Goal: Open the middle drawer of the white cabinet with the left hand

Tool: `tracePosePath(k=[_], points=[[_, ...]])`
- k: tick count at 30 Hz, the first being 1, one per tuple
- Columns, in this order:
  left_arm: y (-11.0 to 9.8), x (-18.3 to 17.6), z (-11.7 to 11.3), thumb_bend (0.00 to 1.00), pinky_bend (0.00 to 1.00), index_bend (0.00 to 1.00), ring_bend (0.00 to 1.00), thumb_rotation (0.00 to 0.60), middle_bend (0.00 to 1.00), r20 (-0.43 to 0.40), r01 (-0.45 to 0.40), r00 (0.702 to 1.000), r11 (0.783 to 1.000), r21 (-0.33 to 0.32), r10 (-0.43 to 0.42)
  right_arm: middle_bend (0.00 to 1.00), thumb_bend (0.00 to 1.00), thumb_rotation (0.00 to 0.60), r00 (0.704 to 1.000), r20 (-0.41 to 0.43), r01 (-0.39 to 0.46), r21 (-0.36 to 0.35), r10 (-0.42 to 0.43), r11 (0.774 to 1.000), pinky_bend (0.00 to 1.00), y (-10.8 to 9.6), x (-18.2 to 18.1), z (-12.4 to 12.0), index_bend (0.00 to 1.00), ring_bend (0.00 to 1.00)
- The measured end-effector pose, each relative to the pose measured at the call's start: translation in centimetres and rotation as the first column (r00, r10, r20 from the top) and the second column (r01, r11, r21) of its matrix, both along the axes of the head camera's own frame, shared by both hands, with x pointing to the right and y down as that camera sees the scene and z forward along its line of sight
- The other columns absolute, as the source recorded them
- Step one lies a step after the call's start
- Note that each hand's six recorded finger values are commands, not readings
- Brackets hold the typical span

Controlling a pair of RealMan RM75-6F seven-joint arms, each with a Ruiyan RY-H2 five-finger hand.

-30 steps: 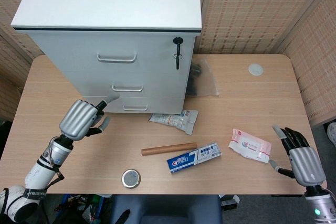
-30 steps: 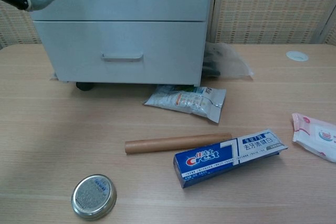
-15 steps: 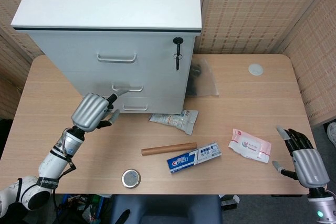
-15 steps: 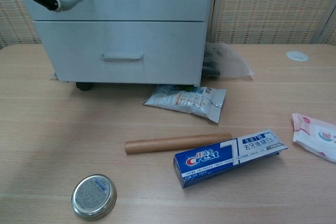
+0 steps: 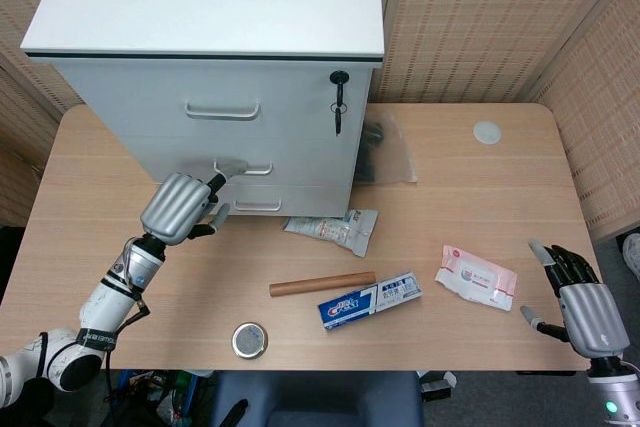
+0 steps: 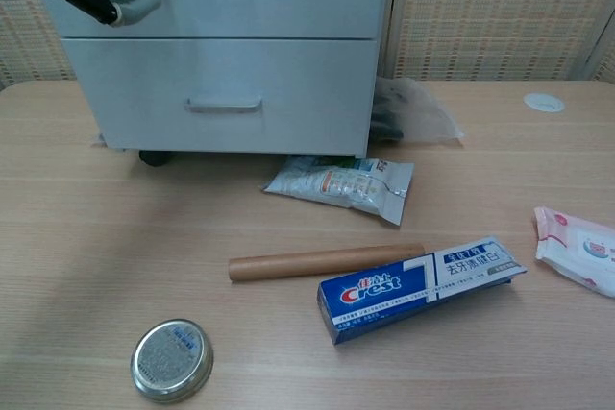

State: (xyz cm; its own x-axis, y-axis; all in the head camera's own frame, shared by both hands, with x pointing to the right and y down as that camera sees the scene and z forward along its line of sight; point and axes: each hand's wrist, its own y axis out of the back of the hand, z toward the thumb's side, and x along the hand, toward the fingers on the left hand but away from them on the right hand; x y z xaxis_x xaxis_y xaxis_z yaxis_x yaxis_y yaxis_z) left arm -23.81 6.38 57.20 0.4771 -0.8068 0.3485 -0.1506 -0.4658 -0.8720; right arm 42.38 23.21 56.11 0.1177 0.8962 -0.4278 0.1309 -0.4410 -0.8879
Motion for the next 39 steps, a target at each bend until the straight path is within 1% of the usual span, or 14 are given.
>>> tracePosePath(k=[16, 31, 39], points=[[0.7, 0.0, -0.3, 0.50, 1.00, 0.18, 0.97, 0.600, 0.92, 0.005, -0.020, 1.000, 1.000, -0.010, 0.020, 0.15, 0.19, 0.600, 1.000, -0.005, -0.001, -0.003, 0.001, 1.000, 0.12, 0.0, 0.0, 0.1, 0.00, 0.09], [3.3, -1.0, -1.5, 0.50, 1.00, 0.18, 0.97, 0.600, 0.92, 0.017, -0.053, 0.998, 0.999, 0.010, 0.053, 0.15, 0.19, 0.600, 1.000, -0.003, 0.004, -0.005, -0.004, 1.000, 0.12, -0.2, -0.2, 0.2, 0.00, 0.09], [4.3, -1.4, -2.3, 0.50, 1.00, 0.18, 0.96, 0.600, 0.92, 0.018, -0.067, 0.998, 0.998, 0.021, 0.067, 0.15, 0.19, 0.600, 1.000, -0.004, 0.009, -0.005, -0.009, 1.000, 0.12, -0.3, -0.4, 0.1, 0.00, 0.09]])
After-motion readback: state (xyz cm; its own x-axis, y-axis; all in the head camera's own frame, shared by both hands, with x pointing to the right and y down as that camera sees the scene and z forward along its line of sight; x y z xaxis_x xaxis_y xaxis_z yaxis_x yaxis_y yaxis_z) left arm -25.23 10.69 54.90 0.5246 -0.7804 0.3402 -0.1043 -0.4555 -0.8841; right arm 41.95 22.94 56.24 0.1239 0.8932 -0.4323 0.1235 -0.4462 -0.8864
